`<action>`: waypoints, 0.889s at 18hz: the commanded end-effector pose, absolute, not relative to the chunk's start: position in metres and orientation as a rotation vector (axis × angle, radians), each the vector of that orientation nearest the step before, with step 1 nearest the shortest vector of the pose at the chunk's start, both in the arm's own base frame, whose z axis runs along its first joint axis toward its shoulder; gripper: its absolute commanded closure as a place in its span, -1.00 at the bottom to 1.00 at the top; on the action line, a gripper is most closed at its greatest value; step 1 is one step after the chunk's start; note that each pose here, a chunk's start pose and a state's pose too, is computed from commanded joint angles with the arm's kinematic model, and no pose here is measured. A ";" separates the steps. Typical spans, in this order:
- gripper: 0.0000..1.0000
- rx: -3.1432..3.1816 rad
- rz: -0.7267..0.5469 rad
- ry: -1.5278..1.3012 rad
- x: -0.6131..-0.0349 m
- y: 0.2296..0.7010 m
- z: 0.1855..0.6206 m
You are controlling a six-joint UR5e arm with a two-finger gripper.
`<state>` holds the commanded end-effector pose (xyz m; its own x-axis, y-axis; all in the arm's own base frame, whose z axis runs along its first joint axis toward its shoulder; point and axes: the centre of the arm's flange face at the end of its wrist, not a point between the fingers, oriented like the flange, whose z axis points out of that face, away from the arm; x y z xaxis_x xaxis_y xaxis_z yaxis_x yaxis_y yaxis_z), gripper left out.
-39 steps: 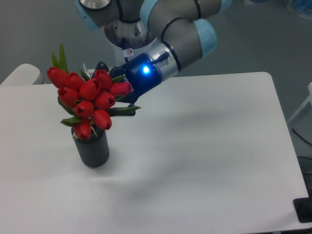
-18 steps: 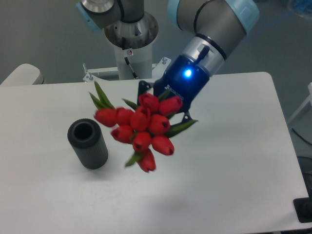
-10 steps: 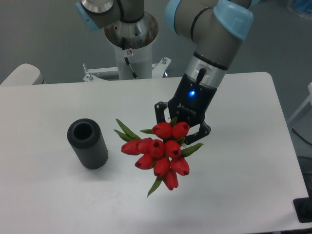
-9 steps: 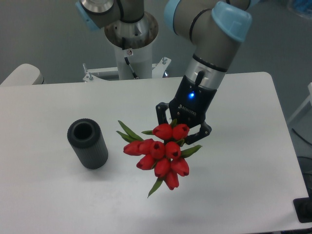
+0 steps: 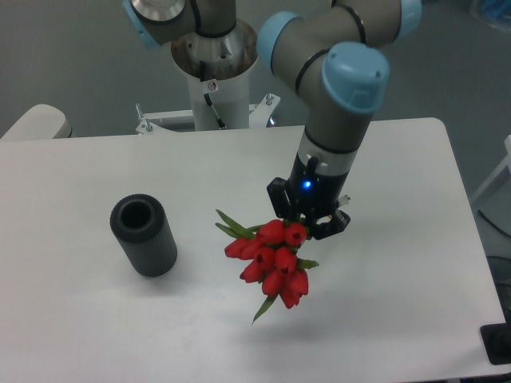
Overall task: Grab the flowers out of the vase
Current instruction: 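Carry the tulip bunch away from the vase over the table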
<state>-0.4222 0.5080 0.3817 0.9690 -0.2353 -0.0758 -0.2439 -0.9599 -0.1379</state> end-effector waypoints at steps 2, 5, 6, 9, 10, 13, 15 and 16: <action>0.67 -3.039 0.142 0.446 -0.416 0.524 0.371; 0.68 -3.051 0.129 0.524 -0.420 0.527 0.357; 0.68 -3.052 0.117 0.551 -0.421 0.528 0.351; 0.69 -3.062 0.101 0.601 -0.426 0.531 0.336; 0.69 -3.076 0.106 0.606 -0.428 0.530 0.334; 0.69 -3.084 0.111 0.626 -0.428 0.529 0.333; 0.69 -3.081 0.111 0.631 -0.429 0.529 0.334; 0.69 -3.081 0.108 0.631 -0.429 0.529 0.333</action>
<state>-0.4293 0.5293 0.3327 0.9173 -0.3927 -0.0664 -0.3924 -0.9196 0.0184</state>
